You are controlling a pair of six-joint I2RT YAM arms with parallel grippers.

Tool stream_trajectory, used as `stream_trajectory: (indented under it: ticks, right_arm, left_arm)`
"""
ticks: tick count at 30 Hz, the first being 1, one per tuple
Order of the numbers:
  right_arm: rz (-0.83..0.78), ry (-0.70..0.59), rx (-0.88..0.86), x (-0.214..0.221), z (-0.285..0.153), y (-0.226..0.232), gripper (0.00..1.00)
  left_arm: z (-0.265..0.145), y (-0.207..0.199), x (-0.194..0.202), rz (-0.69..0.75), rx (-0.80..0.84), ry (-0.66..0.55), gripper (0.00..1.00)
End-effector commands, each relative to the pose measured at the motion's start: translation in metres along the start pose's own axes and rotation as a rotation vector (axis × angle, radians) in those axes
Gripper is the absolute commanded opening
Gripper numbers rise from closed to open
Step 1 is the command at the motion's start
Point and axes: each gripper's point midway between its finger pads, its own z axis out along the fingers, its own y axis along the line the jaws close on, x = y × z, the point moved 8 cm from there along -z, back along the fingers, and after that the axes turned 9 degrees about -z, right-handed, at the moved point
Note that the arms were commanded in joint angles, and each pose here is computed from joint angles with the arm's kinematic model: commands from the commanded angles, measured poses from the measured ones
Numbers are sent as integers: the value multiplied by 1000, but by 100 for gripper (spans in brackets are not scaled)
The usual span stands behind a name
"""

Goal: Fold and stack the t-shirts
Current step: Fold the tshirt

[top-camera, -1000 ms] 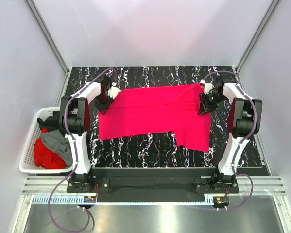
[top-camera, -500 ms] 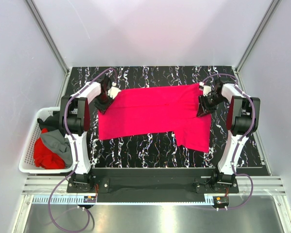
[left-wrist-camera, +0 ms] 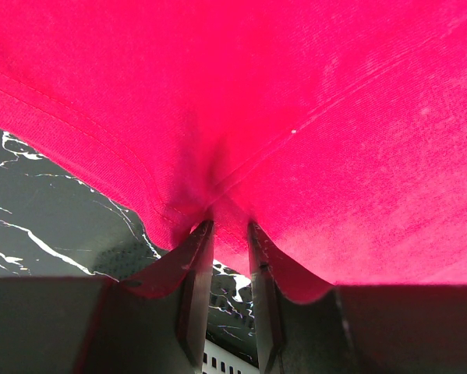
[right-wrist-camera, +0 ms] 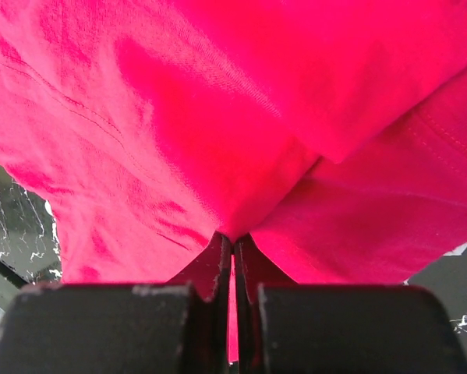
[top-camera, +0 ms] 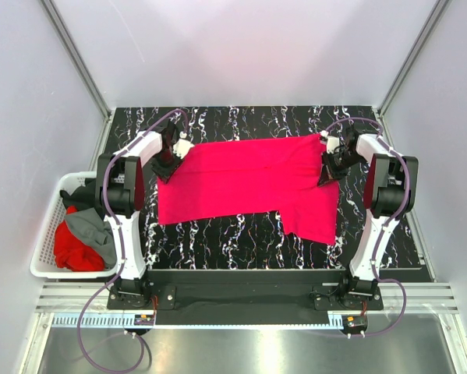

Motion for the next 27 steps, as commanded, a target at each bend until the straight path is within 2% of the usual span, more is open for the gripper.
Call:
stream_trajectory:
  ticks: [1, 11, 27]
  right_arm:
    - [-35, -48, 6, -6, -23, 11, 0]
    - [-4, -48, -44, -2, -40, 30, 0]
    - [55, 30, -146, 10, -33, 37, 2]
  left_arm:
    - [-12, 4, 2, -1, -23, -6, 29]
    - [-15, 5, 0, 7, -23, -19, 29]
    - [-17, 5, 1, 13, -23, -22, 28]
